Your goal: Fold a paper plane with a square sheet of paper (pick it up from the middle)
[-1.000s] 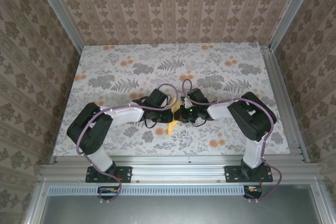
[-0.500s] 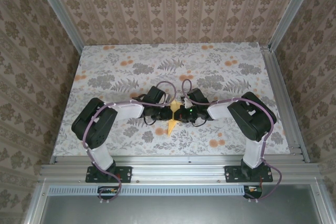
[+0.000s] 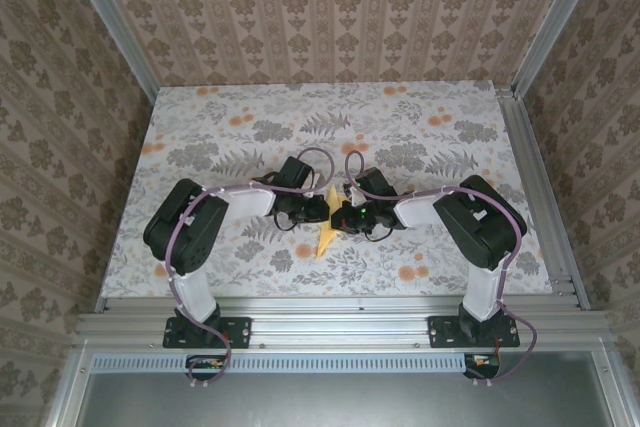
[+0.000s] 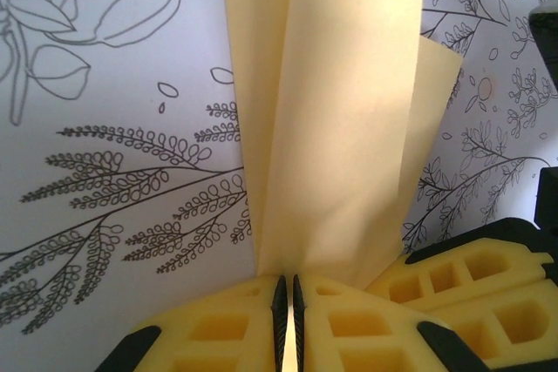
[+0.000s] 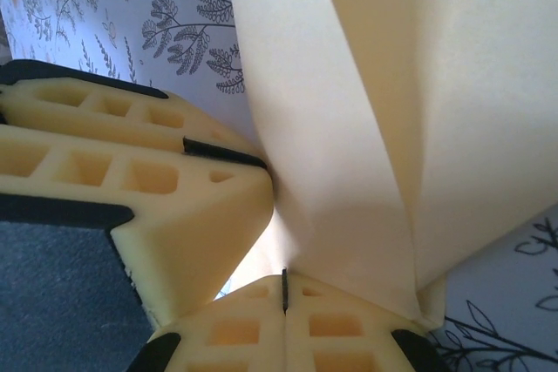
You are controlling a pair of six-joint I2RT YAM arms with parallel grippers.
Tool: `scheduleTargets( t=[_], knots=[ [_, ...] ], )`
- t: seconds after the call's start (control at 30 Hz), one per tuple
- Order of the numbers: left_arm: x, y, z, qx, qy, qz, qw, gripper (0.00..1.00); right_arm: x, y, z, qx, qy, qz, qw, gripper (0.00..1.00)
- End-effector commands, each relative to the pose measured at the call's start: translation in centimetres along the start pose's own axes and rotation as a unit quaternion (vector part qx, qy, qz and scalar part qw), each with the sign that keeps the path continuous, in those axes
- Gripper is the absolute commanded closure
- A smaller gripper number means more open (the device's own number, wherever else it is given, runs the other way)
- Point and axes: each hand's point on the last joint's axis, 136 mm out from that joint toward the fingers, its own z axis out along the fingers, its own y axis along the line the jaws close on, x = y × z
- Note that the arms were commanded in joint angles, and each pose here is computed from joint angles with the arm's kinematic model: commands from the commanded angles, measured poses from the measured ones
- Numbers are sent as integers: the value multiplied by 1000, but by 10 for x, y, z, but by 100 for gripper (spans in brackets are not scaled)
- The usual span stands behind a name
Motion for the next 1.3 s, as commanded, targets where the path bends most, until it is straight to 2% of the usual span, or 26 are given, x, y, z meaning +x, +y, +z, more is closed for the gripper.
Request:
scheduleTargets(
  t=[0.0, 0.43, 0.93, 1.13, 1.27],
  knots=[
    [-29, 5, 4, -9, -31, 5, 999, 85, 48, -71, 7, 131, 59, 33, 989, 100],
    [-57, -2, 6, 4, -38, 6, 999, 83, 53, -78, 8, 141, 70, 27, 987, 100],
    [-98, -16, -12, 35, -86, -6, 996, 82, 60, -82, 6, 144, 78, 24, 986, 100],
    [-92, -13, -6, 36, -68, -5, 997, 82, 59, -80, 5, 144, 78, 22, 986, 100],
    [-89, -11, -20, 21, -78, -1, 997, 82, 58, -79, 5, 143, 77, 21, 986, 100]
  ],
)
